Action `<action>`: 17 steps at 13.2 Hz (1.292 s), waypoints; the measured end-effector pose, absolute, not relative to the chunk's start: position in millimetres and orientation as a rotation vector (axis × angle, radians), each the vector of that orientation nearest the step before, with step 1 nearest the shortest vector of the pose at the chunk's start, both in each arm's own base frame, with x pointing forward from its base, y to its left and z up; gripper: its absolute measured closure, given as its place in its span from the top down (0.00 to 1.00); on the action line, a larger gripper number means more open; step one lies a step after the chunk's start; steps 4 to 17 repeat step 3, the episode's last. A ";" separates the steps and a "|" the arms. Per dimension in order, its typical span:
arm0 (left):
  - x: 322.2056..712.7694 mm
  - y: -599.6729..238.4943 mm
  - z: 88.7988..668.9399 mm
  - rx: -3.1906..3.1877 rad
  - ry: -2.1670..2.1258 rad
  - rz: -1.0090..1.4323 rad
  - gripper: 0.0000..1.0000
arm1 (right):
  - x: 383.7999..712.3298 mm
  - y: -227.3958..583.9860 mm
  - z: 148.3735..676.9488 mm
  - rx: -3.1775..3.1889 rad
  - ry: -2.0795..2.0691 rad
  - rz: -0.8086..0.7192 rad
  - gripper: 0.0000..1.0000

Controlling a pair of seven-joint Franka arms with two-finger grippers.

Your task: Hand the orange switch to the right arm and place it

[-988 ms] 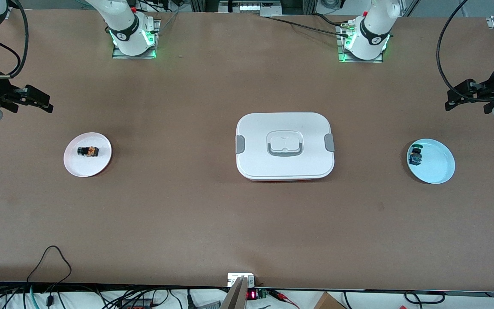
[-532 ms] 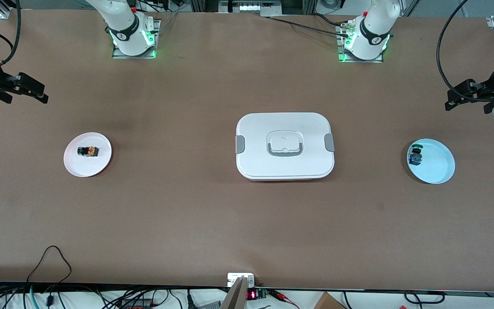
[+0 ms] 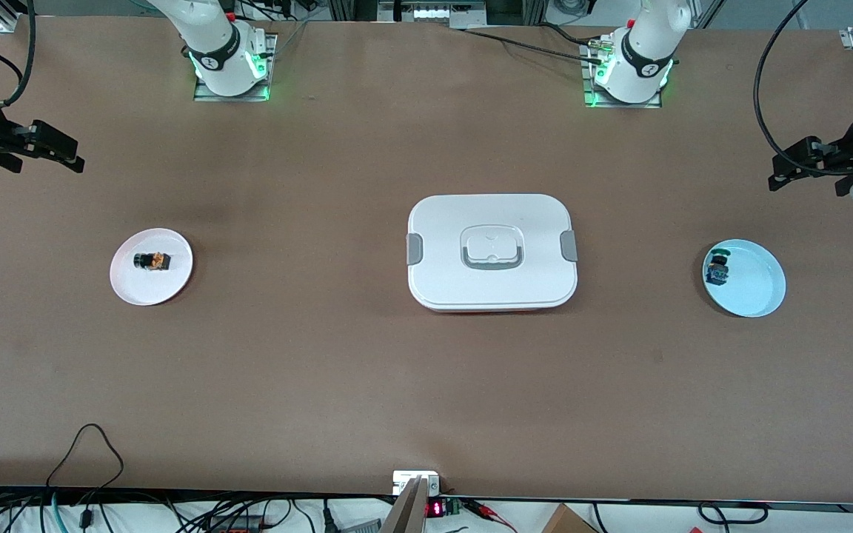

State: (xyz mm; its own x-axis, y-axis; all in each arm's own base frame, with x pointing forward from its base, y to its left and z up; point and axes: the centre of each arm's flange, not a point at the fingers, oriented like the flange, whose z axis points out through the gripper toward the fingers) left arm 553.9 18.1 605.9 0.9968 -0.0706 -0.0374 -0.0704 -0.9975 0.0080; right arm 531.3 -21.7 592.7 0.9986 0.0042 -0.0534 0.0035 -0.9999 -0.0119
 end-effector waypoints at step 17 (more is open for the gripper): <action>553.8 21.0 605.9 3.133 -0.103 -0.059 1.00 | 531.5 -21.5 594.6 -3.129 -0.007 0.078 1.00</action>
